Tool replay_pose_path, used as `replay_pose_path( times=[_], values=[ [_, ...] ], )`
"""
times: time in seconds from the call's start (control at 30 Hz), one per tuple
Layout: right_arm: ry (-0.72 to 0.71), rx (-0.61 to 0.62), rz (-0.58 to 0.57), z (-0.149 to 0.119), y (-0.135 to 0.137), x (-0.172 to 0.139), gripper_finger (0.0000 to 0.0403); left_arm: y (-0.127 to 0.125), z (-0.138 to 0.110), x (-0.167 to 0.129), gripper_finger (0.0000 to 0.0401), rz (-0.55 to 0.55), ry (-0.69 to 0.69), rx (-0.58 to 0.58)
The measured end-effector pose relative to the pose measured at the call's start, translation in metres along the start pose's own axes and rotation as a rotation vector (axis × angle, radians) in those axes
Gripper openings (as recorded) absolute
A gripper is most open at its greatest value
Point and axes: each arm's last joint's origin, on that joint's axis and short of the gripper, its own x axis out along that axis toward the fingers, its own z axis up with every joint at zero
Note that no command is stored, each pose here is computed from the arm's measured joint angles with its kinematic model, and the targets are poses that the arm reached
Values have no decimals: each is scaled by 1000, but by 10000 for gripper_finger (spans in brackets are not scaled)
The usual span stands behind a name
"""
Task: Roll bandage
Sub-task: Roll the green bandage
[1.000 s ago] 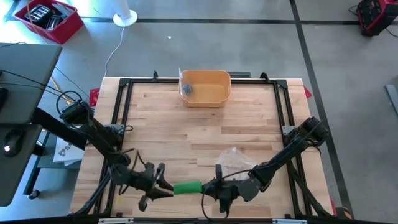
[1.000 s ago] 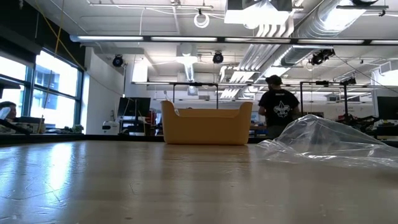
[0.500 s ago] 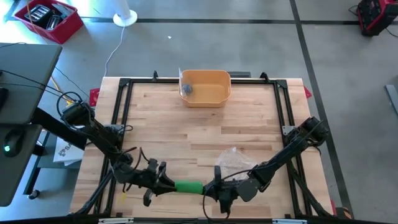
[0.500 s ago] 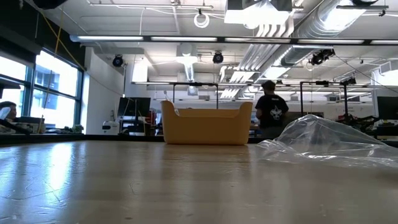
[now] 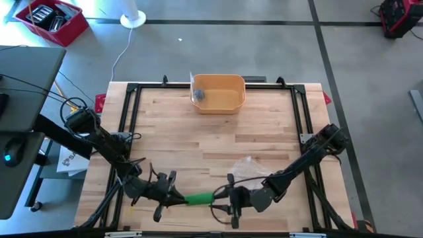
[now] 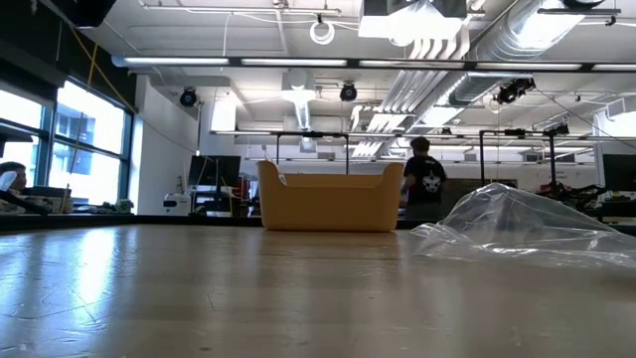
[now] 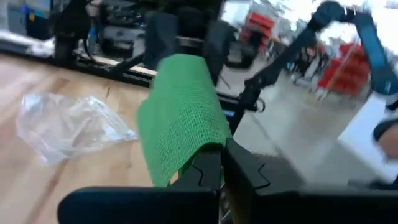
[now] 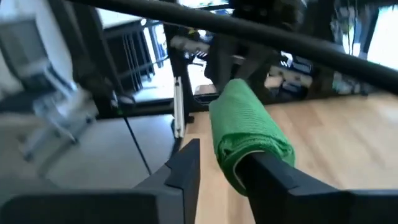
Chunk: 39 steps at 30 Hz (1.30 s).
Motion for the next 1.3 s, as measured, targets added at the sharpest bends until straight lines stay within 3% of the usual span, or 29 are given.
replay_pose_path(
  times=[0.23, 0.37, 0.43, 0.57, 0.7, 1.07, 1.3],
  values=[
    [5, 298, -56, 2, -19, 10, 118, -5, 0, 5, 0, -39, 85, 316],
    [29, 332, -44, 3, -30, 16, 103, -12, 3, 12, 1, -13, 229, 463],
    [37, 292, -45, 3, -33, 17, 76, -14, 5, 14, 1, 26, 270, 449],
    [36, 145, -27, 4, -31, 16, 13, -16, 9, 15, 7, 68, 270, 311],
    [19, -15, -43, 3, -22, 11, 17, -16, 13, 13, 29, 111, 244, 177],
    [-10, -819, -50, -3, 18, -12, 14, -26, 37, 17, 125, 56, 26, -21],
    [-7, -1028, -43, -4, 22, -15, 15, -25, 45, 20, 173, 28, -30, -100]
  ],
)
